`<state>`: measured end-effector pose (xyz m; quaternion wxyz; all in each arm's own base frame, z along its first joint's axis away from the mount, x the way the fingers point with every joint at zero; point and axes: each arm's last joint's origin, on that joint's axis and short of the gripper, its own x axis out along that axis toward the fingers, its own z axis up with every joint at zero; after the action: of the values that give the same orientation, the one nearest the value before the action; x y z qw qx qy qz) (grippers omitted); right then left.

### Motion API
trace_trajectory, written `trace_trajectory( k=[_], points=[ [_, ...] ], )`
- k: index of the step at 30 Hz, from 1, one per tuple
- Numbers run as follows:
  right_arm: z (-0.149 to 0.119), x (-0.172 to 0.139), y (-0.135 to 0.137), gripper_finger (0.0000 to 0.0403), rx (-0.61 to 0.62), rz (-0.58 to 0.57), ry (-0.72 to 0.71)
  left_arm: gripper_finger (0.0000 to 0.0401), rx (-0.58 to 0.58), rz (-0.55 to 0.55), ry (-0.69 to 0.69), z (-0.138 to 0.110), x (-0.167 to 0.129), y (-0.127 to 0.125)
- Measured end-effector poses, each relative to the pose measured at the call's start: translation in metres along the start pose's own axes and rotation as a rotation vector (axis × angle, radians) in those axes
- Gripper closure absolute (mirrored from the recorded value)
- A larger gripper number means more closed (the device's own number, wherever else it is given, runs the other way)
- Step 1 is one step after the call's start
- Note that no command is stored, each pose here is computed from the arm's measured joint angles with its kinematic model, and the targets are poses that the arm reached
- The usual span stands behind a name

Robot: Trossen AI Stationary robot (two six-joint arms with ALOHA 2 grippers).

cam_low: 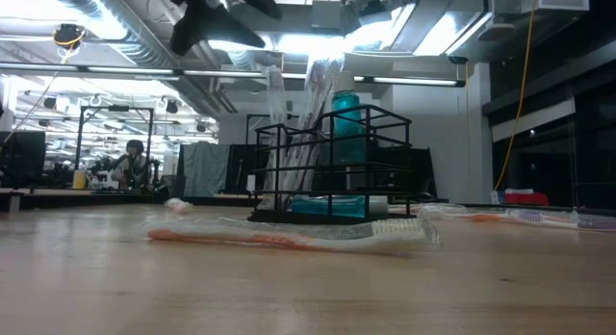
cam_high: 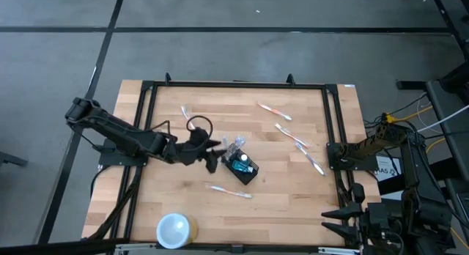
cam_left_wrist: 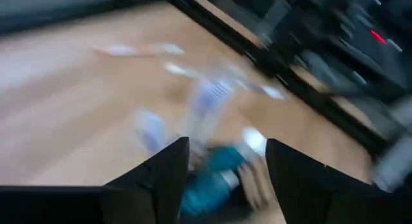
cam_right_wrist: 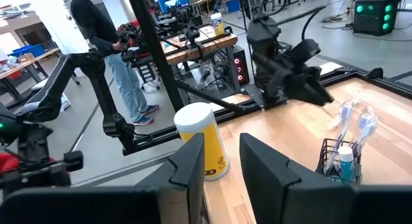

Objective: Pick & Place toothbrushing station
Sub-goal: Put the orange toothbrush into the wire organizer

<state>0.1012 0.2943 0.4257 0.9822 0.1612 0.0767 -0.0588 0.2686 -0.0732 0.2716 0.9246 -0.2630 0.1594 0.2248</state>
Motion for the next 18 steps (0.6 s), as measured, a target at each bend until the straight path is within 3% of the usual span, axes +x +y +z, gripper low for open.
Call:
trace_trajectory(
  k=[5, 11, 14, 18],
  points=[
    [0.0, 0.0, 0.0, 0.0303, -0.016, 0.0, 0.0, 0.0214, 0.009, -0.173, 0.174, -0.017, -0.007, -0.015],
    [0.0, 0.0, 0.0, 0.0303, -0.016, 0.0, 0.0, 0.0232, 0.104, -0.229, 0.275, -0.048, -0.009, -0.048],
    [0.0, 0.0, 0.0, 0.0303, -0.016, 0.0, 0.0, 0.0235, 0.198, -0.19, 0.335, -0.06, -0.001, -0.063],
    [0.0, 0.0, 0.0, 0.0303, 0.0, 0.002, 0.004, 0.0235, 0.217, 0.01, 0.345, -0.064, 0.003, -0.063]
  ],
)
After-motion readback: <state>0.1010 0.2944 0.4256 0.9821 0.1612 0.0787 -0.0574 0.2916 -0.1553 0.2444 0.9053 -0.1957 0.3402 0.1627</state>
